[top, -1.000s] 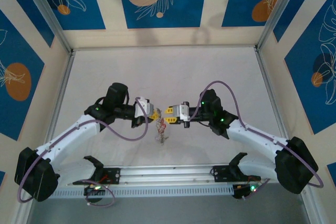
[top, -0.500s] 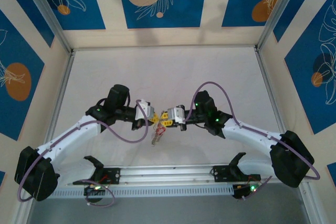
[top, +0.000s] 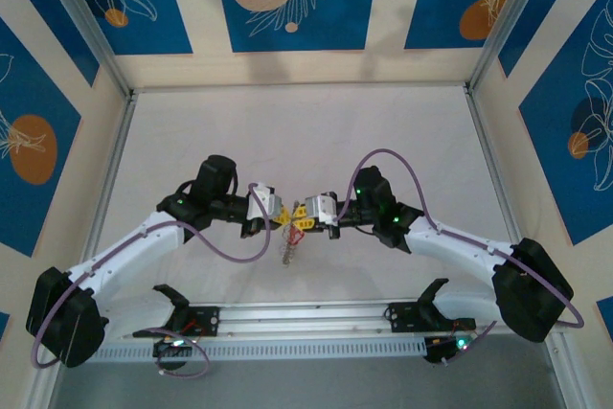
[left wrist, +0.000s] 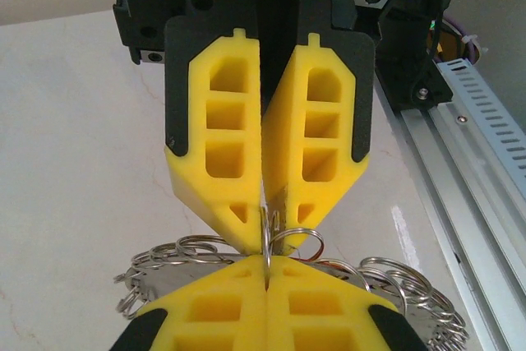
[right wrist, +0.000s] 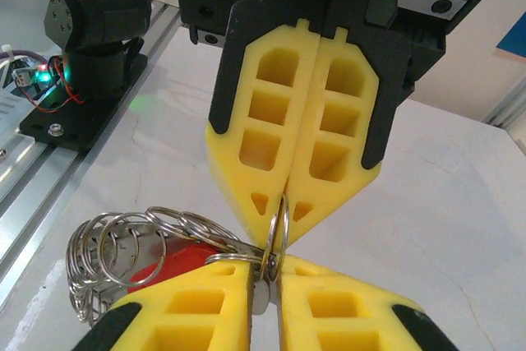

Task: Put the keys on the keyring

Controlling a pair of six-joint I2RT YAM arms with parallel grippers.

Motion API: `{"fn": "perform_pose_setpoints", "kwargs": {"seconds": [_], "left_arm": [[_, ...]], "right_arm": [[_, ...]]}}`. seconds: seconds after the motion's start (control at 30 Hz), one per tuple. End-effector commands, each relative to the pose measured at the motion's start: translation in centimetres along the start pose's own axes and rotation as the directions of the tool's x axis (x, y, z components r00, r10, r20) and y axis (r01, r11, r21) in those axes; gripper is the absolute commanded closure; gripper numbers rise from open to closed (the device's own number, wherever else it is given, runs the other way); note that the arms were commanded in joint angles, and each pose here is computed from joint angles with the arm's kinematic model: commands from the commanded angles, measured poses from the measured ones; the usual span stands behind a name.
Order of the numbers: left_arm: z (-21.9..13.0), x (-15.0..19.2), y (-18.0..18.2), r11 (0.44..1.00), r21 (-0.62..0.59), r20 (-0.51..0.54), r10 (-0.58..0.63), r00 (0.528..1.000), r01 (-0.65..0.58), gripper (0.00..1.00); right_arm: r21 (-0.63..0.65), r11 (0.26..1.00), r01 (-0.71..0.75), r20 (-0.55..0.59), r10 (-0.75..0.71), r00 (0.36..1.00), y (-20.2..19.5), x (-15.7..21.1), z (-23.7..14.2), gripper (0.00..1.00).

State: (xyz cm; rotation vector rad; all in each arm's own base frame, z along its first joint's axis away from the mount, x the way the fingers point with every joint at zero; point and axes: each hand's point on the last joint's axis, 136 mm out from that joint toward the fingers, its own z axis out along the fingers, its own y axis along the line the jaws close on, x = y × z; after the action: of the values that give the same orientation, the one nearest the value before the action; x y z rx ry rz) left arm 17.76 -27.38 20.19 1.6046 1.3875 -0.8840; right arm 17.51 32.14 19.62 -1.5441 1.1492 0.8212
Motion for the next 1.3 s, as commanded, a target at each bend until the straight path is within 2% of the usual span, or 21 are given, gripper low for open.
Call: {"fn": "perform_pose_setpoints", "kwargs": {"seconds": [0.0, 0.03, 0.1, 0.2, 0.37, 0.6, 0.83, 1.07, 1.13, 1.27], "left_arm": [[0.2, -1.5, -0.7, 0.998, 0.021, 0.045, 0.05, 0.998, -0.051, 1.0], [0.2, -1.3, -0.5, 0.999, 0.013, 0.038, 0.047, 0.998, -0.048, 1.0], [0.1, -1.1, -0.2, 0.999, -0.007, 0.016, 0.049, 0.999, -0.049, 0.93], [-0.2, -0.8, 0.0, 0.998, -0.022, -0.025, 0.056, 0.998, -0.056, 0.83], [-0.4, -0.9, 0.7, 0.996, -0.06, -0.056, 0.066, 0.996, -0.069, 0.79], [0.2, -0.5, 0.2, 0.995, -0.033, -0.108, 0.092, 0.99, -0.096, 0.79], [0.7, -0.4, -0.3, 0.992, -0.022, -0.127, 0.117, 0.985, -0.121, 1.0], [0.5, -0.3, 0.0, 0.99, -0.046, -0.142, 0.126, 0.982, -0.134, 1.0], [0.4, -0.1, 0.3, 0.99, -0.057, -0.154, 0.116, 0.981, -0.126, 1.0], [0.6, 0.1, 0.4, 0.992, -0.054, -0.165, 0.103, 0.981, -0.113, 0.99]], "right_arm": [[0.007, 1.0, 0.027, 0.046, -0.027, 0.999, -0.1, -1.0, 0.3, 0.89], [-0.002, 1.0, 0.024, 0.036, -0.024, 0.999, 0.0, -1.0, 0.3, 0.91], [-0.007, 1.0, 0.023, 0.011, -0.023, 1.0, 0.1, -0.9, 0.1, 0.96], [0.026, 0.999, 0.022, -0.034, -0.021, 0.999, -0.4, -0.3, -0.1, 0.99], [0.003, 1.0, 0.001, -0.14, 0.0, 0.99, -0.4, 0.4, -0.2, 1.0], [-0.013, 0.999, -0.037, -0.233, 0.033, 0.972, -0.5, 1.1, 0.3, 1.0], [-0.014, 0.999, -0.033, -0.198, 0.03, 0.98, -0.3, 0.6, 0.4, 1.0], [0.031, 0.998, -0.048, -0.139, 0.052, 0.989, -0.6, 0.5, -0.6, 0.94], [0.027, 0.998, -0.063, -0.113, 0.066, 0.991, -0.6, 0.3, -1.0, 1.0], [0.028, 0.997, -0.076, -0.105, 0.078, 0.991, -0.7, 0.2, -1.3, 1.0]]}}
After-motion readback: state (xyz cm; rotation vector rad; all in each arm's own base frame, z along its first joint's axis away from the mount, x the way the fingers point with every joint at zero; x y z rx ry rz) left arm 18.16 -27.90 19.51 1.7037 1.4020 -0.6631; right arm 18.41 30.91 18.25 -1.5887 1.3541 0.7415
